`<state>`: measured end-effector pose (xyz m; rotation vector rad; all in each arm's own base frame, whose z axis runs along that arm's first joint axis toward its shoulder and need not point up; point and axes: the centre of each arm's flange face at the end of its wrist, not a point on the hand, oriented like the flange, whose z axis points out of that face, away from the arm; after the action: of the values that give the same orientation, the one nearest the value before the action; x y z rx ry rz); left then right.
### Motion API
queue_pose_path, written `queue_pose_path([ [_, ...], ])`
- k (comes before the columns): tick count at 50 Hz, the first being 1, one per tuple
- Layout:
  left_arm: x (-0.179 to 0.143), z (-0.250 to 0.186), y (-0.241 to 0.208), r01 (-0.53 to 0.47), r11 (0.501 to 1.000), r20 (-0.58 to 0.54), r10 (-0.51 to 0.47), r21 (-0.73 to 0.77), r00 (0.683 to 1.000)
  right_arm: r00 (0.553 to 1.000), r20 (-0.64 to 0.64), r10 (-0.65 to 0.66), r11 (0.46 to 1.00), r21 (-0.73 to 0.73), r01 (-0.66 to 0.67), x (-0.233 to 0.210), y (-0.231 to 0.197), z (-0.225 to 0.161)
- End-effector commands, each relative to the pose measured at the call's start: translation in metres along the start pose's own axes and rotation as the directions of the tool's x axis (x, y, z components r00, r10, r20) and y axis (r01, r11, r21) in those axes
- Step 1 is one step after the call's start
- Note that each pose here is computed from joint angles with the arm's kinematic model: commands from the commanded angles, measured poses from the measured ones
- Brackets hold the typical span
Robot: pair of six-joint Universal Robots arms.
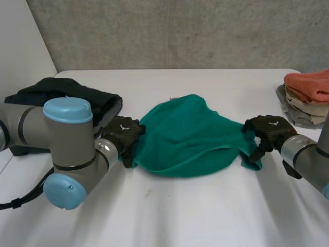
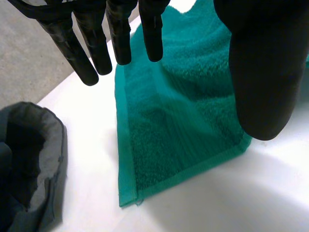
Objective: Fold the laundry.
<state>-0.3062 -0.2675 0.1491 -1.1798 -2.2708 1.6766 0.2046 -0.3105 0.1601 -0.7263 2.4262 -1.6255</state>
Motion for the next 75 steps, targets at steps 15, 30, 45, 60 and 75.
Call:
queue_pose_path([
  [15,0.004,0.022,0.008,0.004,0.998,-0.049,-0.007,-0.062,0.999,0.984,0.033,0.173,0.983,-0.063,-0.171,0.008,0.022,0.028],
  [30,-0.017,-0.009,-0.040,0.096,0.994,-0.027,-0.095,0.056,0.995,0.981,-0.017,-0.195,0.968,0.155,0.196,0.013,-0.053,-0.029],
  [45,-0.001,-0.021,-0.007,-0.024,0.998,-0.054,0.021,-0.052,0.998,0.951,-0.012,-0.310,0.946,0.098,0.310,0.016,-0.052,-0.029],
  [60,0.021,-0.001,0.006,-0.017,0.998,-0.125,0.009,-0.066,0.992,0.959,-0.025,-0.282,0.954,0.099,0.283,0.015,-0.053,-0.028],
  [75,0.046,0.010,-0.003,-0.027,0.999,-0.148,0.021,-0.036,0.989,0.961,-0.032,-0.275,0.956,0.101,0.277,0.019,-0.054,-0.027],
])
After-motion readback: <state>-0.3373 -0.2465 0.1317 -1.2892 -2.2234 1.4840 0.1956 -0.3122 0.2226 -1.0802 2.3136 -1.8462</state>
